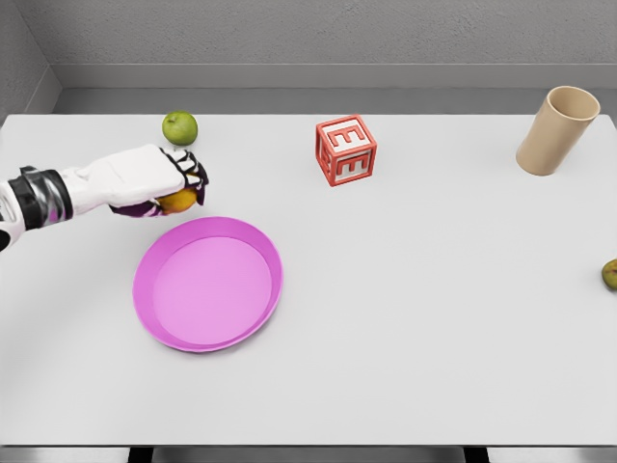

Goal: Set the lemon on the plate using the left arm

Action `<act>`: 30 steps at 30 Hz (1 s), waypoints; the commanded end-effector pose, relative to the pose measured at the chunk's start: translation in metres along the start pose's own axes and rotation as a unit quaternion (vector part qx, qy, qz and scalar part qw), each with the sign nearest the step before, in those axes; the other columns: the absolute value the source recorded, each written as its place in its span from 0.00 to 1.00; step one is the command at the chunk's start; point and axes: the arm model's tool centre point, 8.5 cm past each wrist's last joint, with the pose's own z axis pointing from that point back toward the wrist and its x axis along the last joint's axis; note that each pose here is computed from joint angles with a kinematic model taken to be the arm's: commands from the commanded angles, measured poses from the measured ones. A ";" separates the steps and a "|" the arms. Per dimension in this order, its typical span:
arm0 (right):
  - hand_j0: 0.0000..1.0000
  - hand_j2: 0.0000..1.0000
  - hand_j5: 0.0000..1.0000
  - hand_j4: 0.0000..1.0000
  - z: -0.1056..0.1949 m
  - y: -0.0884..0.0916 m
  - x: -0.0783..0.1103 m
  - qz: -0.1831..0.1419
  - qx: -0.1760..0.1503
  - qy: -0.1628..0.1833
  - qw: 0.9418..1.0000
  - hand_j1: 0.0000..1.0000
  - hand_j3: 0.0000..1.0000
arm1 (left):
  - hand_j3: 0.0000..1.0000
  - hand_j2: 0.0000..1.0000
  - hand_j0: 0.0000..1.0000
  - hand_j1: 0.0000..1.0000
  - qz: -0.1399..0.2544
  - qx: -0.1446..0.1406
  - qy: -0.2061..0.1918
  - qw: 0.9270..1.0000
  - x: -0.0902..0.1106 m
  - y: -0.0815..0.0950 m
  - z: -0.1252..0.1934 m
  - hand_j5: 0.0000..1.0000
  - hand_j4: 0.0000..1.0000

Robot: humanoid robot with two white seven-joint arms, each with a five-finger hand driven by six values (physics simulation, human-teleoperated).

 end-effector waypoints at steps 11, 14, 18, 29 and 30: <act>1.00 1.00 1.00 1.00 0.000 0.000 0.000 0.000 0.000 0.000 1.000 1.00 1.00 | 0.43 0.43 0.43 0.43 -0.020 0.044 -0.017 0.999 0.040 0.007 0.025 0.43 0.43; 1.00 1.00 1.00 1.00 0.000 0.000 0.000 0.000 0.000 0.000 1.000 1.00 1.00 | 0.43 0.43 0.43 0.43 -0.021 0.044 -0.021 0.999 0.044 0.006 0.024 0.43 0.43; 1.00 1.00 1.00 1.00 0.000 0.000 0.000 0.000 0.000 0.000 1.000 1.00 1.00 | 0.43 0.43 0.43 0.43 -0.021 0.043 -0.027 0.998 0.051 0.003 0.024 0.43 0.43; 1.00 1.00 1.00 1.00 0.000 0.000 0.000 0.000 0.000 0.000 1.000 1.00 1.00 | 1.00 1.00 1.00 1.00 -0.019 0.042 -0.028 0.999 0.053 0.000 0.026 1.00 1.00; 1.00 1.00 1.00 1.00 0.000 0.000 0.000 0.000 0.000 0.000 1.000 1.00 1.00 | 1.00 1.00 1.00 1.00 -0.018 0.041 -0.028 0.999 0.054 -0.001 0.026 1.00 1.00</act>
